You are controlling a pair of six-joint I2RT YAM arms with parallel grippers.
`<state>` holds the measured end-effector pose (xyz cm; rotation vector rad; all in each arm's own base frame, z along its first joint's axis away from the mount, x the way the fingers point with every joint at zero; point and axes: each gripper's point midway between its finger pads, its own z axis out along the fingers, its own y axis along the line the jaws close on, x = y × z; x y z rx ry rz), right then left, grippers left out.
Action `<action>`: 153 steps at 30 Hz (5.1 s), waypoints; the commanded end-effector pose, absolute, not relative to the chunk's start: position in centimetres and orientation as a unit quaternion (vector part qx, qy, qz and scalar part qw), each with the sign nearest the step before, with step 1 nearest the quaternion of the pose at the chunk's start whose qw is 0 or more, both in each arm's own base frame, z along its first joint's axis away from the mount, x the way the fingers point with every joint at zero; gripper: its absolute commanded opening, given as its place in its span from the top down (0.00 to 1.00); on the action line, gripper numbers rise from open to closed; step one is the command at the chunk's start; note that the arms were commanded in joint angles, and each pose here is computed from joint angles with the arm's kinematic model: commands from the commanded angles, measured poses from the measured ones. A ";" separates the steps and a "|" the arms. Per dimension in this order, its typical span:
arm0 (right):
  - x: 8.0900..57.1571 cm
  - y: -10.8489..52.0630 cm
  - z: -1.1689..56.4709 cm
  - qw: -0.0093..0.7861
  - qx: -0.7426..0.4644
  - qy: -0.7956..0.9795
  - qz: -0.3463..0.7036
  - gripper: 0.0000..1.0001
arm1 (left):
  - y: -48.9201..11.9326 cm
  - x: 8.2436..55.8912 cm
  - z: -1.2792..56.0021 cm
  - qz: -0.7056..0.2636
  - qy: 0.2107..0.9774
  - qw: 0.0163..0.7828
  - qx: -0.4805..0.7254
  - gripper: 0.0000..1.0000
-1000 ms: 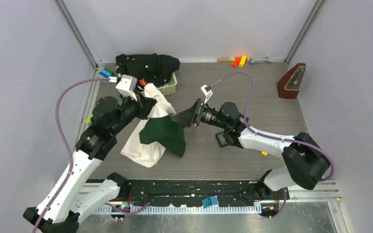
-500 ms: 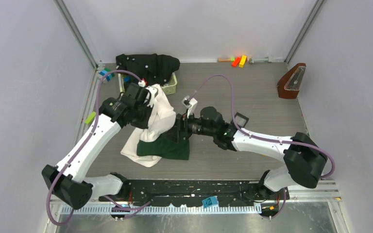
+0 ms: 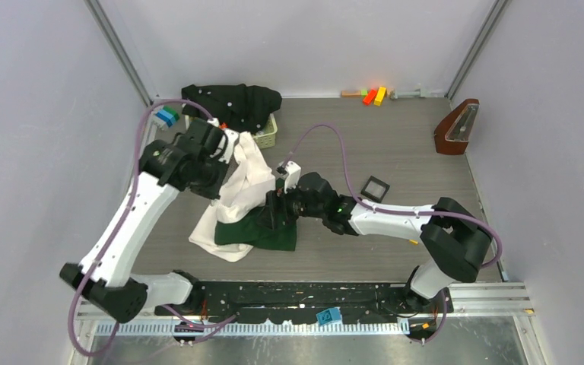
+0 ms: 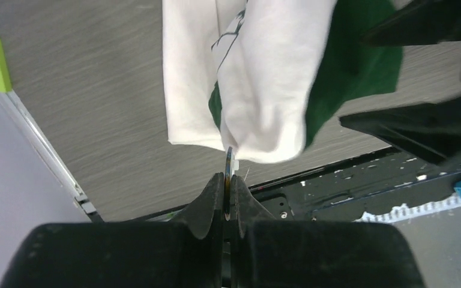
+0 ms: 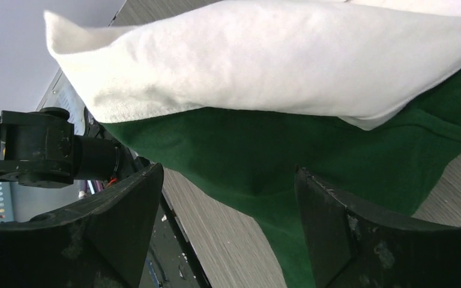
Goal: Remove the brooch from the garment
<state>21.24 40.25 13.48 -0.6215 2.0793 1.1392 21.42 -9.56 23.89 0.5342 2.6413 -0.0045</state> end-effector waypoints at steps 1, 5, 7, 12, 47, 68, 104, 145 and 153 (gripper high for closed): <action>22.8 40.5 17.3 0.400 -0.227 0.772 0.439 0.14 | -8.7 18.8 29.4 -0.038 0.935 0.298 0.190 1.00; 22.8 39.9 18.9 0.416 -0.224 0.763 0.440 0.14 | -6.9 17.6 31.7 -0.019 0.930 0.326 0.171 1.00; 22.7 39.8 20.0 0.423 -0.219 0.756 0.449 0.15 | -8.1 17.8 32.5 -0.057 0.917 0.353 0.175 1.00; 21.6 39.0 24.4 0.454 -0.182 0.705 0.513 0.15 | -12.5 19.5 33.4 -0.168 0.887 0.404 0.147 1.00; 21.1 38.6 37.8 0.448 -0.013 0.519 0.728 0.59 | -18.1 22.8 38.3 -0.573 0.586 0.564 -0.100 1.00; 21.2 39.9 38.0 0.435 -0.027 0.522 0.734 0.70 | -17.9 21.0 36.8 -0.582 0.585 0.558 -0.086 1.00; 21.5 40.0 37.3 0.426 -0.012 0.534 0.730 0.84 | -18.5 19.7 37.8 -0.582 0.567 0.582 -0.018 1.00; 27.6 39.1 30.0 0.441 0.139 0.638 0.616 0.72 | -16.9 20.9 36.3 -0.446 0.576 0.682 0.066 1.00; 27.4 38.7 29.7 0.440 0.140 0.634 0.620 0.66 | -16.2 21.7 35.5 -0.429 0.589 0.684 0.040 1.00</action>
